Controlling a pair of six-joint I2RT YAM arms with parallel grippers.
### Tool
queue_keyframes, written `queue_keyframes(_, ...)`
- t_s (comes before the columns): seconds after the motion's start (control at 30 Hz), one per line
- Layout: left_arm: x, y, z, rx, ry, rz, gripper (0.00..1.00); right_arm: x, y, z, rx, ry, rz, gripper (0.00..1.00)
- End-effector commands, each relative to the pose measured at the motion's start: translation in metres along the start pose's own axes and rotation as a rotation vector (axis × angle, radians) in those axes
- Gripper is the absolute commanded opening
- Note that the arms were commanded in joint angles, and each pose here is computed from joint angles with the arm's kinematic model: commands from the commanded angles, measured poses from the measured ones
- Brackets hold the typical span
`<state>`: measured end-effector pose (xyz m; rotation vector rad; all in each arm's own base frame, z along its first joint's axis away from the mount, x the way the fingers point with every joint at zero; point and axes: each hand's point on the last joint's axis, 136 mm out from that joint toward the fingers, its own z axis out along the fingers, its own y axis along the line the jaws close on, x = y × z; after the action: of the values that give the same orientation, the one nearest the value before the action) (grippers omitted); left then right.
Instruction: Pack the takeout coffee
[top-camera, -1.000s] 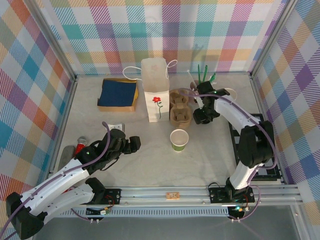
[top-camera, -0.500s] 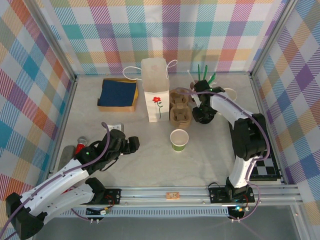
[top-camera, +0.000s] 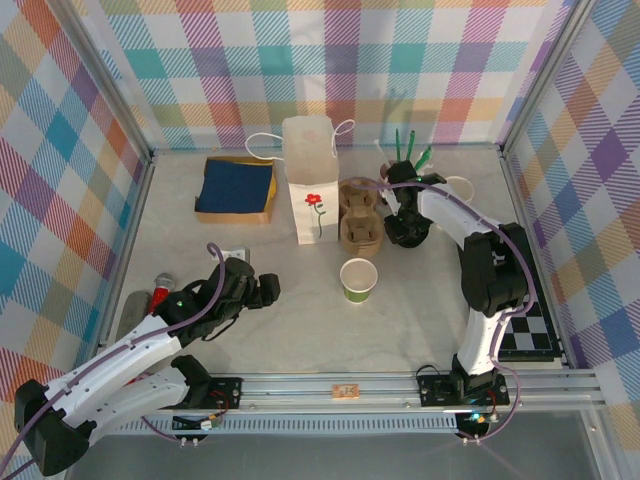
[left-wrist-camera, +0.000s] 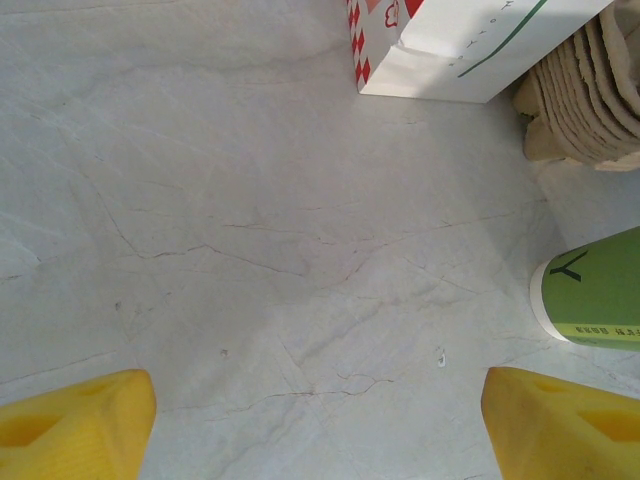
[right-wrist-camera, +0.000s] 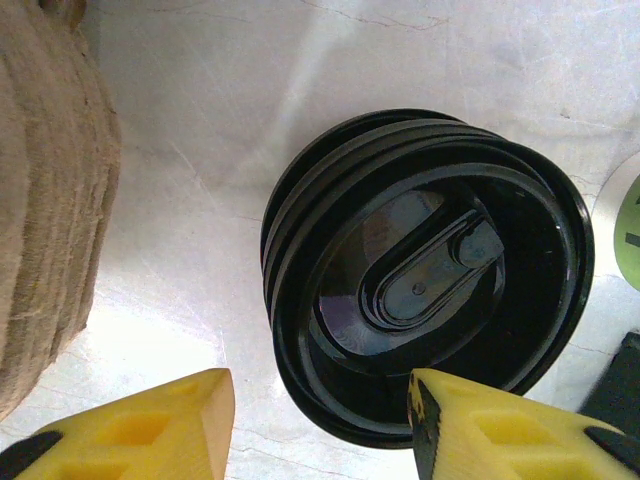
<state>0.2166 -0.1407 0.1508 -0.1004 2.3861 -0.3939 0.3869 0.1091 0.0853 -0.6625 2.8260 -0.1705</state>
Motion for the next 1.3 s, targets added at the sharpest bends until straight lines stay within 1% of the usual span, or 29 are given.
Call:
queue_keyframes(0.0,-0.002,0.0,-0.002,-0.004,-0.008,0.004,0.84,-0.006,0.001,0.003,-0.021,-0.007,-0.011,0.47)
queue_keyframes(0.3,-0.002,0.001,-0.003,-0.01,-0.012,0.006,0.84,-0.006,0.001,0.006,-0.015,-0.005,-0.009,0.46)
queue_keyframes(0.43,-0.001,0.002,-0.003,-0.012,-0.009,0.006,0.84,-0.007,0.0,0.01,-0.012,-0.002,-0.014,0.42)
queue_keyframes(0.73,-0.001,0.004,-0.005,-0.013,-0.015,0.006,0.84,-0.007,0.002,0.015,-0.015,0.012,-0.021,0.4)
queue_keyframes(0.97,-0.002,0.004,-0.005,-0.016,-0.015,0.006,0.84,-0.007,0.002,0.015,-0.012,0.013,-0.026,0.34)
queue_keyframes(1.13,-0.002,0.004,-0.005,-0.017,-0.016,0.006,0.84,-0.008,0.001,0.016,-0.006,0.014,-0.026,0.27)
queue_keyframes(1.27,-0.002,0.004,-0.005,-0.017,-0.018,0.006,0.84,-0.007,0.001,0.015,-0.004,0.015,-0.029,0.19)
